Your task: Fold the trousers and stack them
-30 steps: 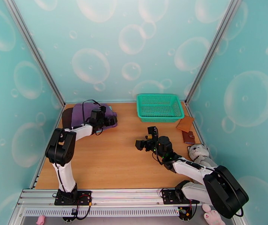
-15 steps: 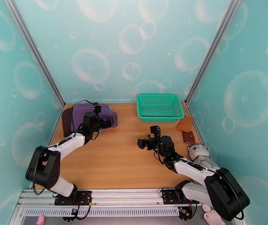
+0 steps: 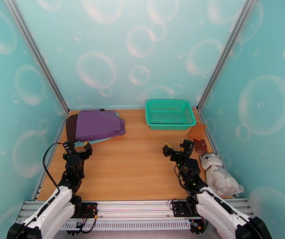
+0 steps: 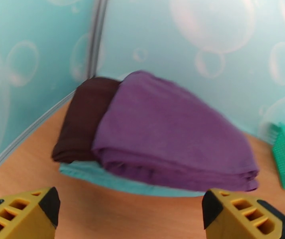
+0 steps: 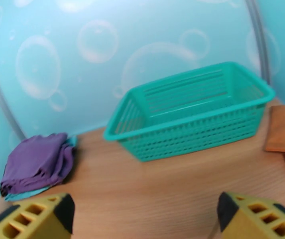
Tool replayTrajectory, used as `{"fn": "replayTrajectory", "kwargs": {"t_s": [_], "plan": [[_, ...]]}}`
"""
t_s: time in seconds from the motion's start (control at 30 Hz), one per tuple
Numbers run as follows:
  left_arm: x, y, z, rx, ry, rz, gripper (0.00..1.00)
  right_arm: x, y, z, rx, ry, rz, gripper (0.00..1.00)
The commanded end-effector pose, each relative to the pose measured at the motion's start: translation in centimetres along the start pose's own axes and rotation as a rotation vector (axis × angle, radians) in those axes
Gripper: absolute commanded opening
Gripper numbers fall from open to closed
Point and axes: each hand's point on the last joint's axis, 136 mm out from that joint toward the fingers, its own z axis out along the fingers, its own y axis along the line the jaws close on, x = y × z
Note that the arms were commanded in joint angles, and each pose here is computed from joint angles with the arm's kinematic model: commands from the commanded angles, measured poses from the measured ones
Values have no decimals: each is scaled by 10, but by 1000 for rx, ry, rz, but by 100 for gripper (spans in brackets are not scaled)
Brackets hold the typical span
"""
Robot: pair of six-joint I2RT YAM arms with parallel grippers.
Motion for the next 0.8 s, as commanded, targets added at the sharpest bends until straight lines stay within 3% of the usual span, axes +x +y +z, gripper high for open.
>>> {"fn": "replayTrajectory", "kwargs": {"t_s": [0.0, 0.1, 0.27, 0.4, 0.57, 0.77], "plan": [[-22, 2, 4, 58, -166, -24, 99, -27, -36, -12, 195, -142, -52, 99], [-17, -10, 21, 116, -134, -10, 99, -33, -49, -22, 233, -217, -57, 99], [-26, -22, 38, 150, -186, 57, 99, -41, -69, -28, 277, -265, -52, 99], [-15, -18, 53, 148, -196, 63, 99, -25, -85, -26, 334, -205, -124, 99], [-7, -22, 63, 171, -163, 78, 99, -4, -75, -4, 261, -114, -198, 99], [-9, -13, 62, 117, -172, 52, 99, -13, -73, 10, 233, -176, -241, 99]]}}
